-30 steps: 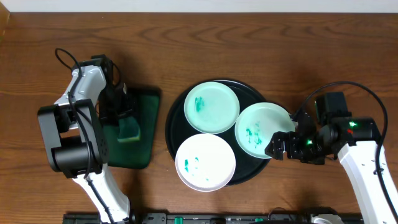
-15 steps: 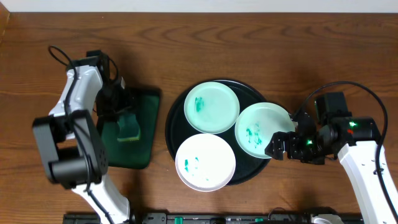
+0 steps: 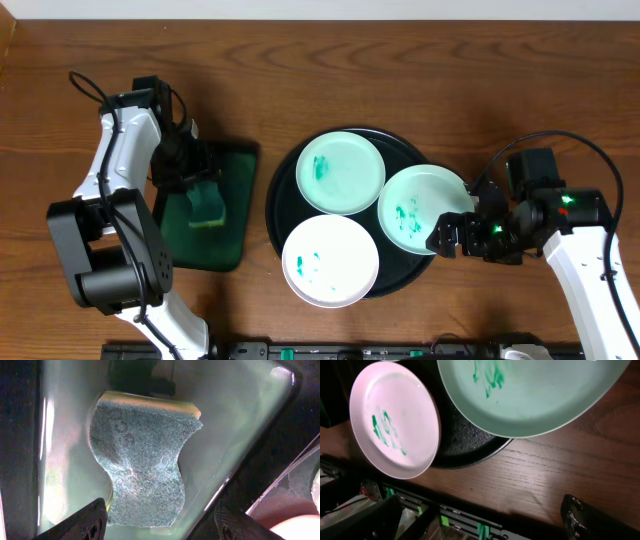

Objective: Clean dirty plates on tray and stack at the side
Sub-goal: 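Lower the left gripper onto the sponge and grasp it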

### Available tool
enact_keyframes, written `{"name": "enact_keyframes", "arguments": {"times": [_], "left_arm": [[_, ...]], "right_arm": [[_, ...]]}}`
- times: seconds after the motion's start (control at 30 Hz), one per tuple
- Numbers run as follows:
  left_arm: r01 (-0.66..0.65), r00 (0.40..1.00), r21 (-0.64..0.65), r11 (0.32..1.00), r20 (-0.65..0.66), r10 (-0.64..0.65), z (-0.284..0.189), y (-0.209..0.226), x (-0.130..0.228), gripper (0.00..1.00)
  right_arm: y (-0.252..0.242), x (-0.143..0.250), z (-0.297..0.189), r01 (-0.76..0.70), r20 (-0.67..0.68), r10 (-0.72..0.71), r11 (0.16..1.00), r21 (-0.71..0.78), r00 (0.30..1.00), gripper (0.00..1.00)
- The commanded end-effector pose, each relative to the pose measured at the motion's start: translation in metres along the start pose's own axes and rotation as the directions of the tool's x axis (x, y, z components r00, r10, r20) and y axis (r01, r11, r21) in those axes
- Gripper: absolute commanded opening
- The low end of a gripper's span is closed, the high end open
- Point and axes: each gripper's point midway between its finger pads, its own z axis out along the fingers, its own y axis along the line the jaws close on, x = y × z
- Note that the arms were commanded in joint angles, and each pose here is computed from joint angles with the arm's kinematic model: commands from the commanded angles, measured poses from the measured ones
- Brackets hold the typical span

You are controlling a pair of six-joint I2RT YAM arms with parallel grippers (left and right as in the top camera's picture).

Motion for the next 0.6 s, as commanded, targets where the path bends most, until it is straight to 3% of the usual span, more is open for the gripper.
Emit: {"name": "enact_keyframes", "arguments": {"times": [0.0,0.43,0.57], "left_arm": [[0.041,0.999,0.012,0.999,-0.022,-0.040,0.007,0.009,-0.002,0.70],[0.074,0.993,0.043,0.996,-0.093,-0.070,0.034,0.018,-0.003,0.67],[0.077,0.991,0.042,0.996,-0.110,-0.072,0.041,0.019,-0.001,0.61]], "right_arm": [[0.007,-0.002,-0.005,0.033,0.014,-0.033,0.999,-0.019,0.999,0.99],[0.007,-0.003,-0.005,0.041,0.019,-0.041,0.999,-0.020,0.999,0.99],[0.007,-0.003,-0.005,0.041,0.019,-0.041,0.999,-0.020,0.999,0.99]]}}
